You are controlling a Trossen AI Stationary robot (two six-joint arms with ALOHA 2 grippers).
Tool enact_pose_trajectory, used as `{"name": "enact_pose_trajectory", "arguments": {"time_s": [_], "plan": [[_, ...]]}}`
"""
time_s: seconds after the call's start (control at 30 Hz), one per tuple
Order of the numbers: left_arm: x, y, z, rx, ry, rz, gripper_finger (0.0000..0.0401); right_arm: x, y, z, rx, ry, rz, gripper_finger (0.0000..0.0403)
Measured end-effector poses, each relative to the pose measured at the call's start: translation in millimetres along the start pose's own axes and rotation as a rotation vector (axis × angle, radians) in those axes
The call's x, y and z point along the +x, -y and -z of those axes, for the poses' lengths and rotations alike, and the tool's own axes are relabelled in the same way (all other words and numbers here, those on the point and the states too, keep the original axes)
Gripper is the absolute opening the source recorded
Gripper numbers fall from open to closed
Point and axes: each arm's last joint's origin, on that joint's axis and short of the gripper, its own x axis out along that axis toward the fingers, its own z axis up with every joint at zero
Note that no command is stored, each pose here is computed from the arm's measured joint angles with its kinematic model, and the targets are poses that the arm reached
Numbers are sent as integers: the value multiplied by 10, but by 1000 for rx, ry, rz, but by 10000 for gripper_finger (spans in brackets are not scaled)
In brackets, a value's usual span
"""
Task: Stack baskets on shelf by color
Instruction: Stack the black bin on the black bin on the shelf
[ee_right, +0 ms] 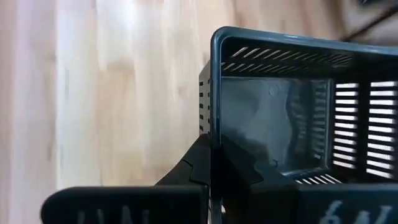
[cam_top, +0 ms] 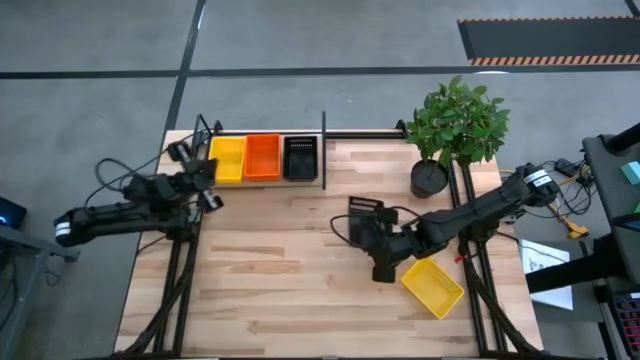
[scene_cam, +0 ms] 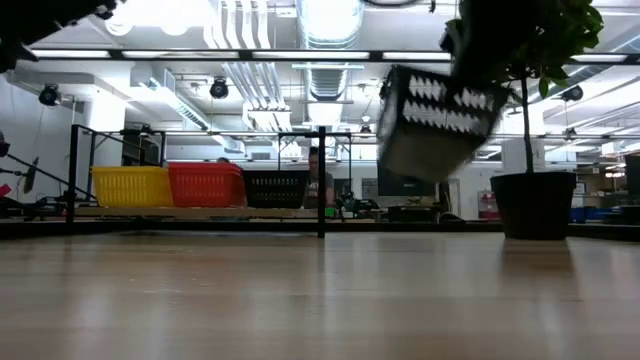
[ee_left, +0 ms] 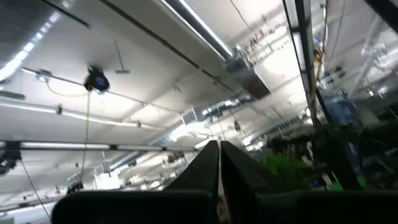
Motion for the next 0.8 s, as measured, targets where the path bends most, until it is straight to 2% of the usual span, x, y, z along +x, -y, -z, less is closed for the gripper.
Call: {"name": "enact_pose_trajectory", "arguments": {"time_s": [0.2,0.43,0.8], "plan": [[-205,-16,-15,-9,62,-32,0,-254,49,-303,-59,129,34,9],[-375,-55,-76,-14,152,-79,0,-436,160,-540,-178,246,152,9],[-453,-41,-45,-15,182,-93,0,-470,443,-883,-269,465,267,9]]}}
